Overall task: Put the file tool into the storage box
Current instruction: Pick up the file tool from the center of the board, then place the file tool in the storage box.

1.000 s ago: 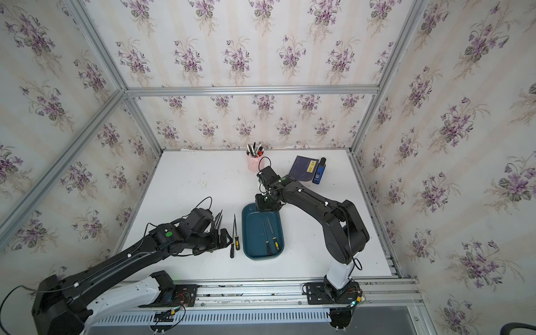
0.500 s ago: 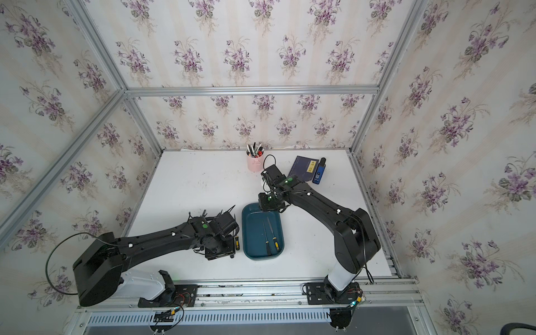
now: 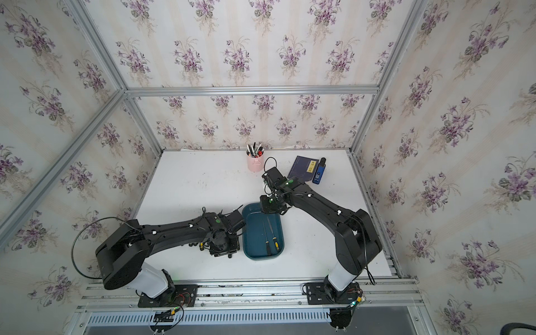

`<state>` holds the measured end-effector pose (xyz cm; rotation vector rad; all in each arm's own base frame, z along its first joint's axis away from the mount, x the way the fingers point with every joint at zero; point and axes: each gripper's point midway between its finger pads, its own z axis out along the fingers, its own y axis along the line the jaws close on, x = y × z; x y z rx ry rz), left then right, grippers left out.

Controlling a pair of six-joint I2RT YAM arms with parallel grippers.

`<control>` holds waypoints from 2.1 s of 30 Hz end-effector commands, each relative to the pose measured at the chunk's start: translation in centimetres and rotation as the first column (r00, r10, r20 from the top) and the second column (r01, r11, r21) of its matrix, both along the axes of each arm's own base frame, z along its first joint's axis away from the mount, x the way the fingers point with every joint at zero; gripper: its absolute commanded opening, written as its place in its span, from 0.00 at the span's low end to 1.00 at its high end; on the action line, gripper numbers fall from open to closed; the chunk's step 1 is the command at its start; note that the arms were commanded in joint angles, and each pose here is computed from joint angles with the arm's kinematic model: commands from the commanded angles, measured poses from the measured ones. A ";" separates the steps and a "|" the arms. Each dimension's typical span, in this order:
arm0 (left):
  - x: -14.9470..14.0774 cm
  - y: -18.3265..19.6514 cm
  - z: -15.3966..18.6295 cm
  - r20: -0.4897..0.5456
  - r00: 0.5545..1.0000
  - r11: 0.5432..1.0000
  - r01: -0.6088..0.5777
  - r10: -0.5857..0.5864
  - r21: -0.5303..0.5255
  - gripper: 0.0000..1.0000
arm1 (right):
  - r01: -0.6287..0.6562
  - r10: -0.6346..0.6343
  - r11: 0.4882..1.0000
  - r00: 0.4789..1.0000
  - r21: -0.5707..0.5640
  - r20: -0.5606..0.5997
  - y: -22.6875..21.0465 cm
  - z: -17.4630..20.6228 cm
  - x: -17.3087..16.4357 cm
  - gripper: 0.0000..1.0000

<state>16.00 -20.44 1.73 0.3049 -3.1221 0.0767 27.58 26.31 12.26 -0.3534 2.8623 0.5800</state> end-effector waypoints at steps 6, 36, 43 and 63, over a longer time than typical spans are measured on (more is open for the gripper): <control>-0.1 2.3 -1.5 -0.016 0.999 0.997 -0.028 0.029 0.068 0.21 | 0.004 -0.004 1.000 1.000 -0.007 0.000 -0.1 0.0 0.0 0.29; 0.0 -5.8 16.8 0.419 0.888 0.686 0.426 -0.191 -0.590 0.10 | -0.172 0.147 0.755 0.985 0.632 0.093 8.3 12.0 0.0 0.35; 0.4 -6.4 16.9 0.423 0.885 0.679 0.432 -0.193 -0.594 0.10 | -0.170 0.167 0.789 0.984 0.590 0.060 8.3 10.0 -1.3 0.35; 0.6 -6.1 16.1 0.405 0.895 0.705 0.409 -0.186 -0.580 0.08 | -0.141 0.145 0.876 0.989 0.461 0.026 5.8 8.1 -2.3 0.33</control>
